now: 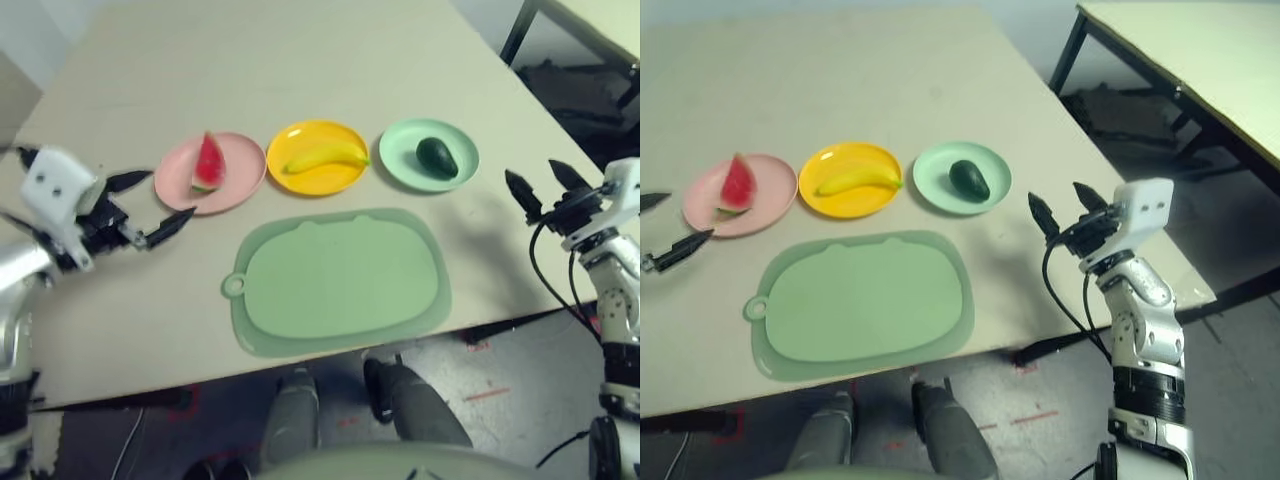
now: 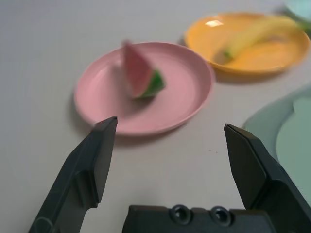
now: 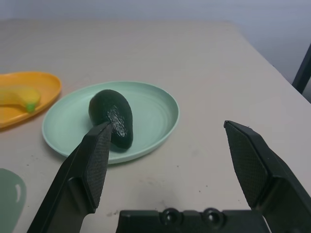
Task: Place the fruits into color-matched plates.
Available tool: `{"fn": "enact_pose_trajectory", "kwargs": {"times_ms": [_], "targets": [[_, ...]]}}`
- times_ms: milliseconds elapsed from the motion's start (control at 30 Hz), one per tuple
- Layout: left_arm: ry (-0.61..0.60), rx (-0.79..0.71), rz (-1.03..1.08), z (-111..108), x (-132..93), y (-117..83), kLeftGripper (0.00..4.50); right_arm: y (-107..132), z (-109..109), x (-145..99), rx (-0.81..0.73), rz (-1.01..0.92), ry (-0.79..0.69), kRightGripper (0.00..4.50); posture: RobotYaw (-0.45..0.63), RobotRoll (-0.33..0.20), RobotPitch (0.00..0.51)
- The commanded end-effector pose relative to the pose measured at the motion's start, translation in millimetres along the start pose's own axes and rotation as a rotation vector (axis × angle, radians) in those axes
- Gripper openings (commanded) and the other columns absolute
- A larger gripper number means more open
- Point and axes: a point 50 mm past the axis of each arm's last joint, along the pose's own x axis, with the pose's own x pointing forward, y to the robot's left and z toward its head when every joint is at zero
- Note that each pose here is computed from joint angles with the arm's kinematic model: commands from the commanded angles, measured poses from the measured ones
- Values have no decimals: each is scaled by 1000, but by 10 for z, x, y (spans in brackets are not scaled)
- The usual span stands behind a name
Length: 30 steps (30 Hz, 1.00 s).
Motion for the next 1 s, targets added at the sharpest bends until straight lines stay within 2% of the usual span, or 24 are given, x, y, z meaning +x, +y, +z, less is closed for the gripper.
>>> {"fn": "enact_pose_trajectory", "kwargs": {"times_ms": [33, 200, 400, 667, 800, 1000], "targets": [[-1, -66, 146, -81, -105, 120, 4487, -37, 75, 8, 9, 4, -13, 4500, 66, 0, 203], [5, -106, 208, -203, -76, 131, 4487, 4, 85, 18, 32, -12, -27, 4500, 66, 0, 206], [32, -136, 209, -370, -10, -3, 4487, 38, 89, 14, 74, -1, -76, 4500, 76, 0, 204], [56, -160, 232, -547, -92, -42, 4487, -11, 119, -65, 210, -100, -162, 4500, 80, 0, 199], [44, -156, 255, -558, -153, -9, 4487, 122, 15, -133, 166, -62, -96, 4500, 88, 0, 198], [17, -135, 263, -500, -132, 35, 4487, 294, -317, -317, 143, -88, -17, 4500, 111, 0, 199]]}}
